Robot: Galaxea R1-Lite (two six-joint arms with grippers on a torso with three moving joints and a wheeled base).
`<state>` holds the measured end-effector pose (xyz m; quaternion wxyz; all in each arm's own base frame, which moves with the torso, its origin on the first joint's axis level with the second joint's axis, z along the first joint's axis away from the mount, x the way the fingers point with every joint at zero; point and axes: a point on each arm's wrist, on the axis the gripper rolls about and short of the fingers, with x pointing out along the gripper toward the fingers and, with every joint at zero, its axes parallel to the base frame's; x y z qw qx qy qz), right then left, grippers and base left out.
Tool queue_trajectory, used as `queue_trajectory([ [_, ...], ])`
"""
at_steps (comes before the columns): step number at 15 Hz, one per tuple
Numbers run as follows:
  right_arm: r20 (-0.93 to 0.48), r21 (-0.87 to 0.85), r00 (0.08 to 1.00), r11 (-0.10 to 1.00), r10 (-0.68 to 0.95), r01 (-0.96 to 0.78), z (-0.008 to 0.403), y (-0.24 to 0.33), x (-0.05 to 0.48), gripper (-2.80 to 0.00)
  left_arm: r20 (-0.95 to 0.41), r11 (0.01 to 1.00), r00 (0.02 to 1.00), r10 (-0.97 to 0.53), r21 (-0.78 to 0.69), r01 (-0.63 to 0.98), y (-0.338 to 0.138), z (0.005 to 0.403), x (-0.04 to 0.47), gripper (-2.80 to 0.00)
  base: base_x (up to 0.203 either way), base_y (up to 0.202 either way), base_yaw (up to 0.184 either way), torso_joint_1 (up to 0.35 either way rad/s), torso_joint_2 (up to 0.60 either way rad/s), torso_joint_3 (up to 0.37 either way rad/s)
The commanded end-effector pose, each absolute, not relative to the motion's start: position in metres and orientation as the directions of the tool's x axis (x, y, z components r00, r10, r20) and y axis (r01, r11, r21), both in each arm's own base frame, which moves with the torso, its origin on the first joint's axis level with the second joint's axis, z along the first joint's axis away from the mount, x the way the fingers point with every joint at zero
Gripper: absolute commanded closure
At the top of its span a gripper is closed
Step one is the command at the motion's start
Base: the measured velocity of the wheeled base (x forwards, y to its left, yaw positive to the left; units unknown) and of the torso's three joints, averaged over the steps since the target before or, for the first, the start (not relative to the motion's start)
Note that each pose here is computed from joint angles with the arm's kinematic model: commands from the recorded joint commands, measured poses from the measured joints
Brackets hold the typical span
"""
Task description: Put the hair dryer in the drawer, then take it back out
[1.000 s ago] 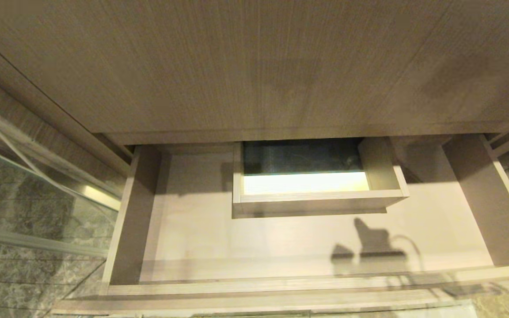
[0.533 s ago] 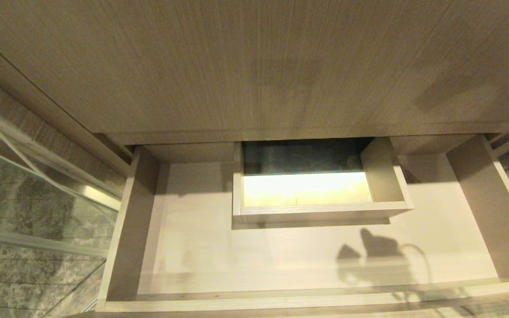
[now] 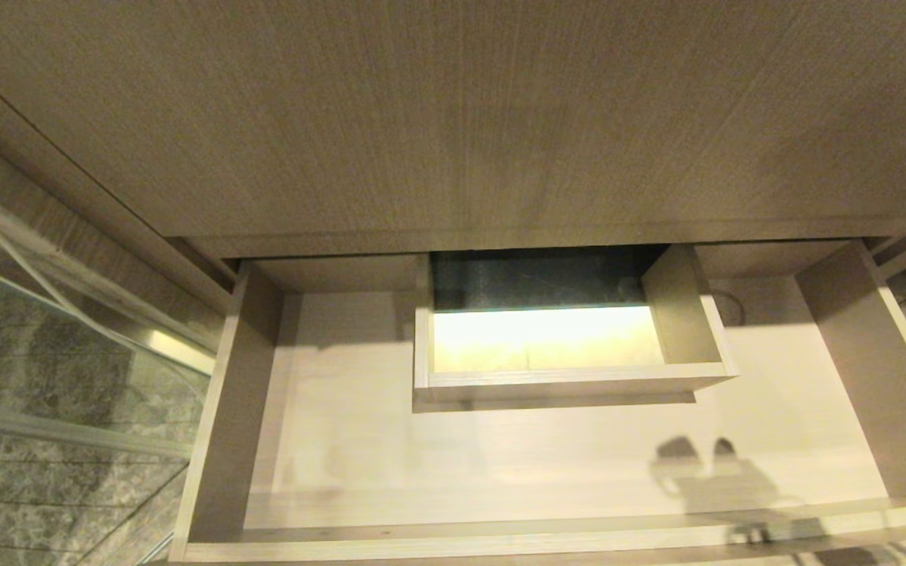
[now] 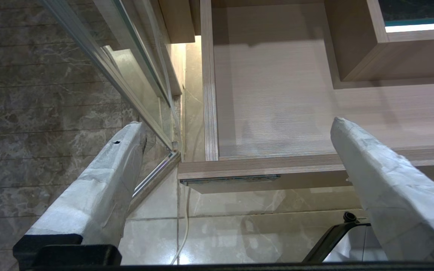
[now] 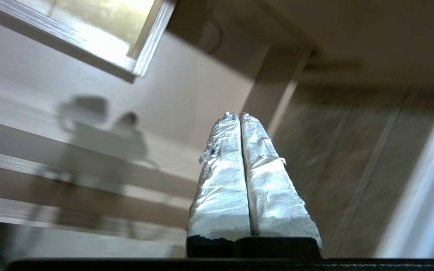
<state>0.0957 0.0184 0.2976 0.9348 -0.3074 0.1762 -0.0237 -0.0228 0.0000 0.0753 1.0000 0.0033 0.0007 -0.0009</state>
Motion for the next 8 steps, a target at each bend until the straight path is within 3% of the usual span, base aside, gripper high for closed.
queue_trajectory([
  [1,-0.329,-0.502,0.929,0.864,-0.167,-0.023,0.274,0.013,0.078,0.0,-0.003,1.0,1.0,-0.002,0.008,0.002,0.0,0.075,-0.023,-2.8,0.0,0.0,0.0,0.0,0.0,0.0],
  [4,-0.369,-0.355,0.91,0.934,-0.192,0.053,0.232,0.007,0.063,0.0,-0.002,1.0,1.0,-0.002,0.006,0.002,0.0,0.075,-0.023,-2.8,0.0,0.0,0.0,0.0,0.0,0.0],
  [8,-0.338,-0.299,0.922,0.951,-0.188,0.084,0.183,-0.004,0.022,0.0,-0.002,1.0,1.0,-0.002,0.007,0.002,0.0,0.075,-0.023,-2.8,0.0,0.0,0.0,0.0,0.0,0.0],
])
